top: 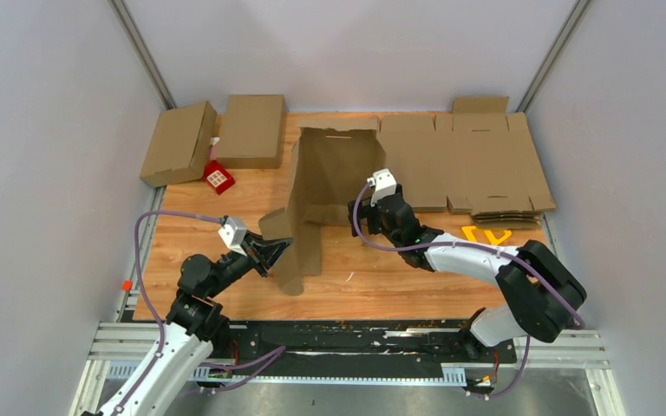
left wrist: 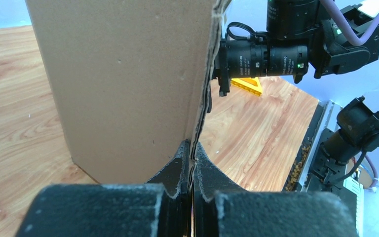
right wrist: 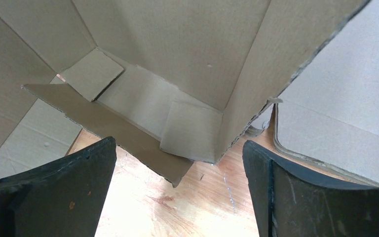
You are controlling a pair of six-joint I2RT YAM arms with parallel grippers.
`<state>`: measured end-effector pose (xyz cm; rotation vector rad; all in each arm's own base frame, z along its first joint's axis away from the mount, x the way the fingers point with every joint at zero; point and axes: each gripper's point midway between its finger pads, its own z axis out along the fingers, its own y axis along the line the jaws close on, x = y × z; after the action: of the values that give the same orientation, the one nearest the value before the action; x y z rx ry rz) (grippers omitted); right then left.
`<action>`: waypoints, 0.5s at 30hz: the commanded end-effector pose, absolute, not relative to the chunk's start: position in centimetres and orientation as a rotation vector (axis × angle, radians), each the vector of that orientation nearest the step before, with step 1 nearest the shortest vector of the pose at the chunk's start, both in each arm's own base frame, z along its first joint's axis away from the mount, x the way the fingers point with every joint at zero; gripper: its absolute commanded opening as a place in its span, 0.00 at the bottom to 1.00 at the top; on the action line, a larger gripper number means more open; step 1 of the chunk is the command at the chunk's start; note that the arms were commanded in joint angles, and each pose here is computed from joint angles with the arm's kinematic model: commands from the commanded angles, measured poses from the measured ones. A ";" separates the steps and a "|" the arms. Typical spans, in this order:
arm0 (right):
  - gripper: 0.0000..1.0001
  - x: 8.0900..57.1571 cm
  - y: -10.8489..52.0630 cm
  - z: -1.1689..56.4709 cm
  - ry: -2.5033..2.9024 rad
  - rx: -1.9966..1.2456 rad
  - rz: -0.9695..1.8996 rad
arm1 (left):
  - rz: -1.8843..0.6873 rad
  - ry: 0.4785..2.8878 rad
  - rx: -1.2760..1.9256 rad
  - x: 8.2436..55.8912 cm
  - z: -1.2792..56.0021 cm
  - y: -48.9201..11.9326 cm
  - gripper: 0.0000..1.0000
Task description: Fold the paper box
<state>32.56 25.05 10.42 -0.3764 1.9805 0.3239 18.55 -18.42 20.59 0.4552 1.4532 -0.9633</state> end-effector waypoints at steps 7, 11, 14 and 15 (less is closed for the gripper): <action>1.00 34.0 25.3 11.6 1.953 -0.417 0.498 | -0.976 1.447 0.470 18.6 20.9 -18.7 0.04; 1.00 34.0 26.4 10.9 1.973 -0.479 0.609 | -0.978 1.448 0.471 18.6 20.9 -18.8 0.04; 1.00 34.0 27.3 10.0 1.993 -0.521 0.664 | -0.981 1.454 0.467 18.7 20.8 -18.8 0.04; 1.00 34.0 27.5 9.8 1.999 -0.530 0.674 | -0.981 1.456 0.465 18.7 20.7 -18.8 0.04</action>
<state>33.63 24.85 8.48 -0.4456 2.0523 0.5329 18.68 -18.68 20.52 0.4657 1.4545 -0.9717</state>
